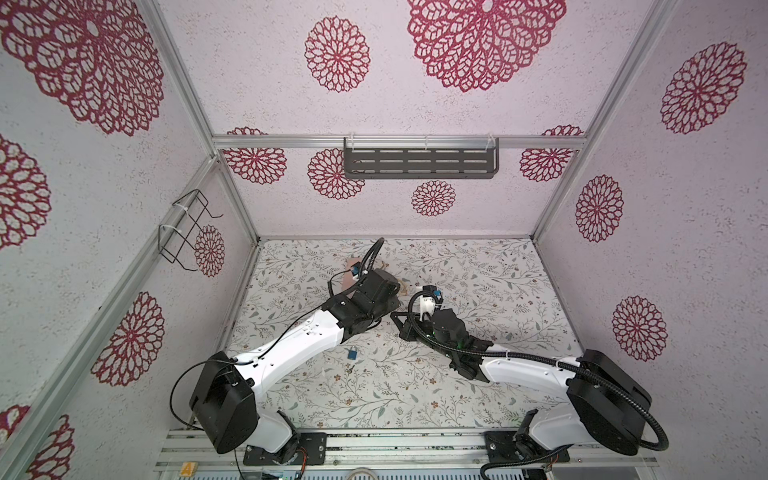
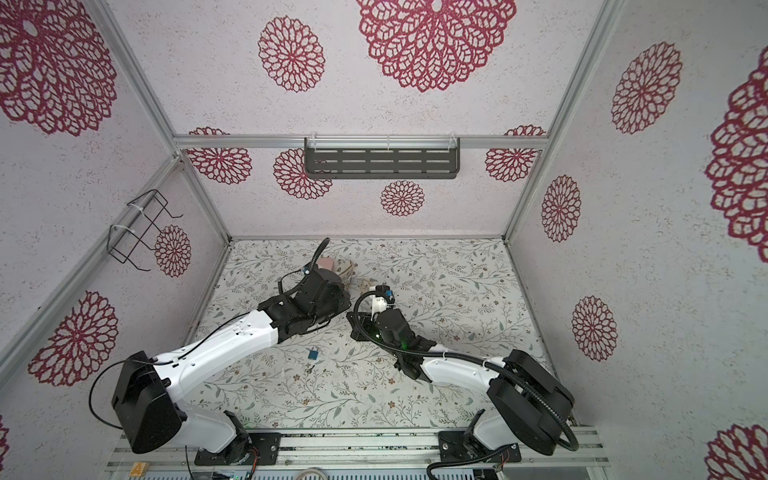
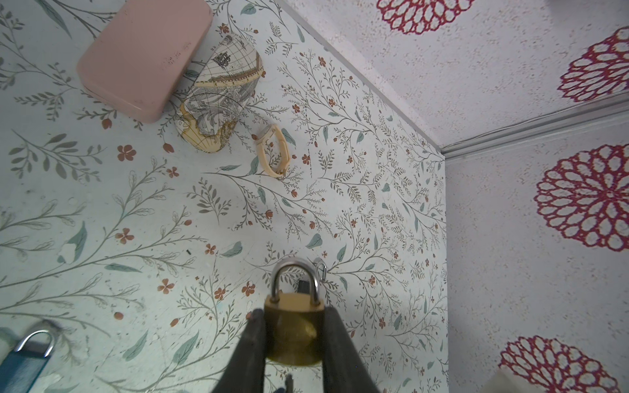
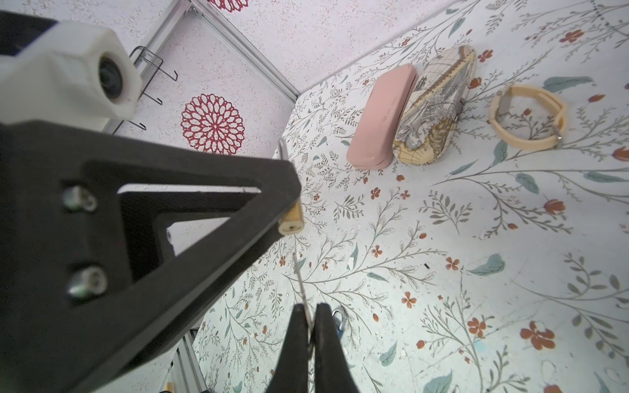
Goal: Unlock with the key
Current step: 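Push the silver key in the right gripper into the brass padlock's keyhole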
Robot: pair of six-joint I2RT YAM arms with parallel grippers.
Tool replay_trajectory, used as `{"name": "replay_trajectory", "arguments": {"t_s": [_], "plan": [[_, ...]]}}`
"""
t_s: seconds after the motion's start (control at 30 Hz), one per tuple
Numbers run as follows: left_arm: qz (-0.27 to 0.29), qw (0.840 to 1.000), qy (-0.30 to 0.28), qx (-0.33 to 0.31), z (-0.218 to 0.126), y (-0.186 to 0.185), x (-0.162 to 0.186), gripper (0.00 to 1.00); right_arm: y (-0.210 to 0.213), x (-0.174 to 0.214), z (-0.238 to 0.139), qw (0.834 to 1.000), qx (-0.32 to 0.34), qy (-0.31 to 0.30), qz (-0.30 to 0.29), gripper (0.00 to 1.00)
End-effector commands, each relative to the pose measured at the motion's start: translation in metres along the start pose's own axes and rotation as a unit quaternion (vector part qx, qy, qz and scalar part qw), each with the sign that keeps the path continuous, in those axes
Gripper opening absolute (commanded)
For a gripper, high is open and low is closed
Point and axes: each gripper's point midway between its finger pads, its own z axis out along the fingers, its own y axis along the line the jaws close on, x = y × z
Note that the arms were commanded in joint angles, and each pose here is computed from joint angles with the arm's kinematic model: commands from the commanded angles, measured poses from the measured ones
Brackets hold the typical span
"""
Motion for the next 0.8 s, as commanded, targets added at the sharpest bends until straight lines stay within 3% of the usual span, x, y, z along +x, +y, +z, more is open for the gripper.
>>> {"name": "replay_trajectory", "arguments": {"t_s": [0.0, 0.77], "plan": [[-0.003, 1.0, -0.015, 0.016, -0.009, -0.008, -0.006, 0.0, 0.022, -0.028, 0.0, 0.999, -0.036, -0.039, 0.01, 0.0], [0.004, 1.0, -0.028, 0.0, -0.006, -0.003, -0.009, 0.0, 0.025, -0.028, 0.007, 0.999, -0.038, -0.032, 0.016, 0.0]]}}
